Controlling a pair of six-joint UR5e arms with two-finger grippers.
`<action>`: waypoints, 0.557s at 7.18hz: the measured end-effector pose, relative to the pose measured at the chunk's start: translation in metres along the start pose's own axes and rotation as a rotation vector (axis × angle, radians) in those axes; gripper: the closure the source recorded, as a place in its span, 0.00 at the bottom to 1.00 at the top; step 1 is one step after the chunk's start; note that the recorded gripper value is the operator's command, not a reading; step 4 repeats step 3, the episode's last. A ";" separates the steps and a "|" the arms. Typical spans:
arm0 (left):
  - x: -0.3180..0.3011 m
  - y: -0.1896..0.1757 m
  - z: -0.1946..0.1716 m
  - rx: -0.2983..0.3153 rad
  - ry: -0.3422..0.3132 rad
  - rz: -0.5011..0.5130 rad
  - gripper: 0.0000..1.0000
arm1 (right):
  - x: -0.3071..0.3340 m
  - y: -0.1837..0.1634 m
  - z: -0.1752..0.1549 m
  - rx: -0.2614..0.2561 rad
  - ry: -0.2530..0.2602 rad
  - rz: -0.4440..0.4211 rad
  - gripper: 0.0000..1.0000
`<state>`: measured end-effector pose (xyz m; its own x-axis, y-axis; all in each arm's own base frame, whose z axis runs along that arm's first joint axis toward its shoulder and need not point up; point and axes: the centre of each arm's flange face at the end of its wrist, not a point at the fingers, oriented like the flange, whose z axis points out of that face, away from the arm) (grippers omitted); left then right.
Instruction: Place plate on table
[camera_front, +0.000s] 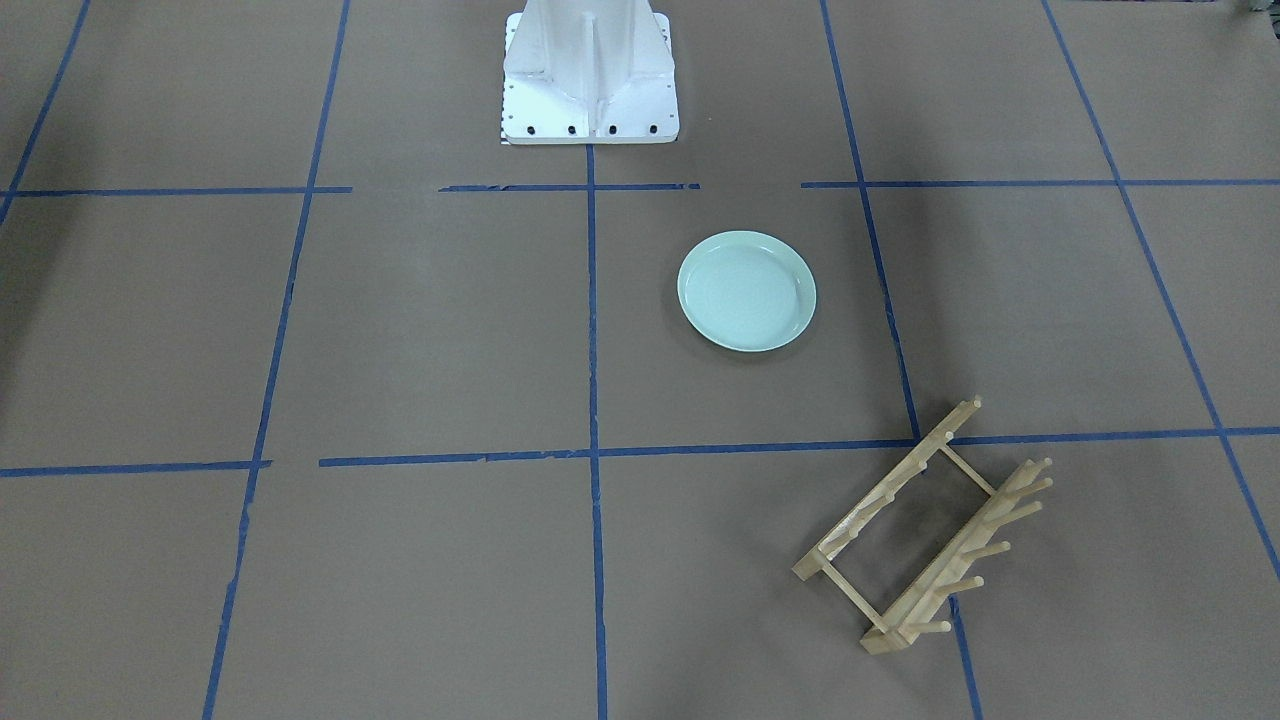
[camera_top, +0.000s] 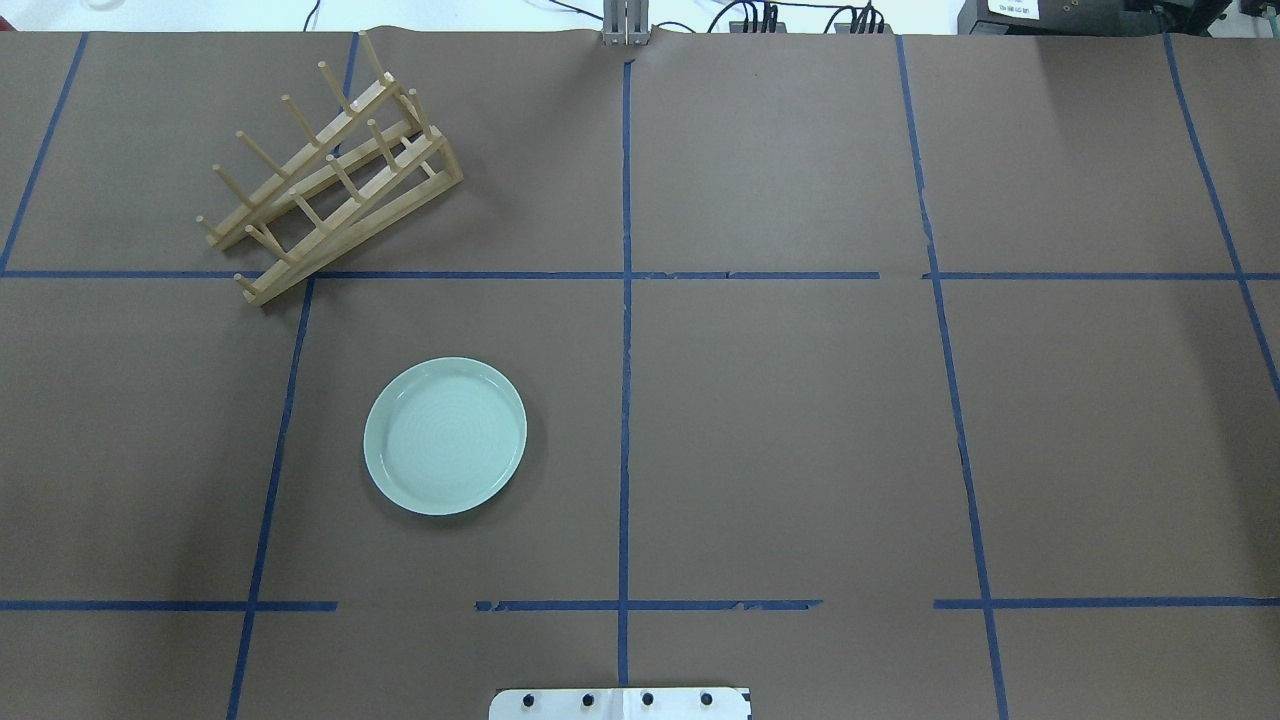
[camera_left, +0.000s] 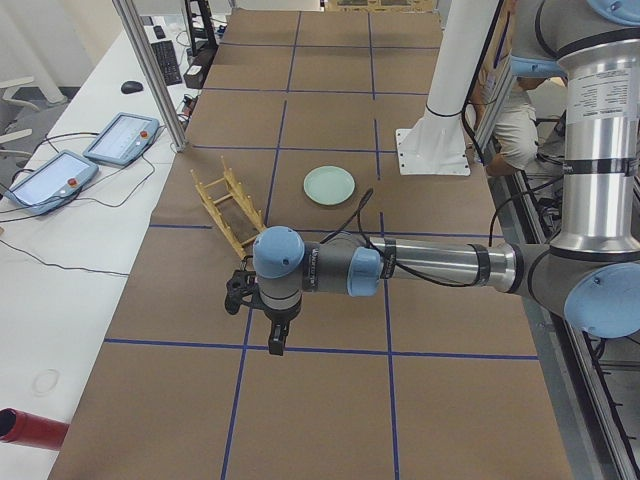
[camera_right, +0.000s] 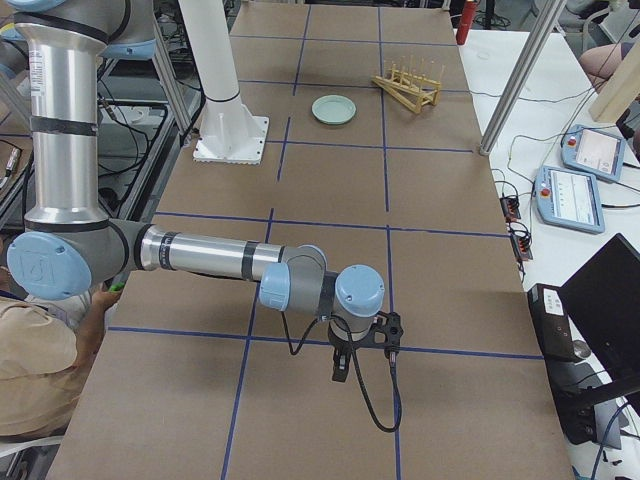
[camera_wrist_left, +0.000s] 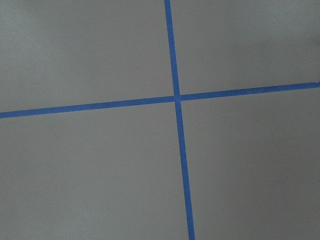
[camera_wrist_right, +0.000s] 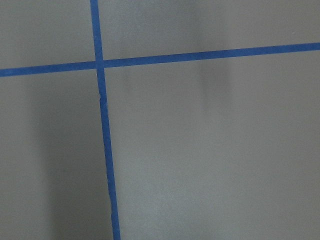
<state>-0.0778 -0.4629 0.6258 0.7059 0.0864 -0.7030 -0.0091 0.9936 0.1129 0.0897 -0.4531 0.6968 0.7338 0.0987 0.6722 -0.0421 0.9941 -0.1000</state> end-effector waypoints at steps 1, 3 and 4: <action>-0.001 -0.001 0.001 -0.007 -0.001 -0.005 0.00 | 0.000 0.000 0.000 0.000 0.000 0.000 0.00; 0.003 -0.010 -0.002 -0.002 -0.002 0.009 0.00 | 0.000 0.000 0.000 0.000 0.000 0.000 0.00; 0.003 -0.010 -0.002 -0.002 -0.002 0.009 0.00 | 0.000 0.000 0.000 0.000 0.000 0.000 0.00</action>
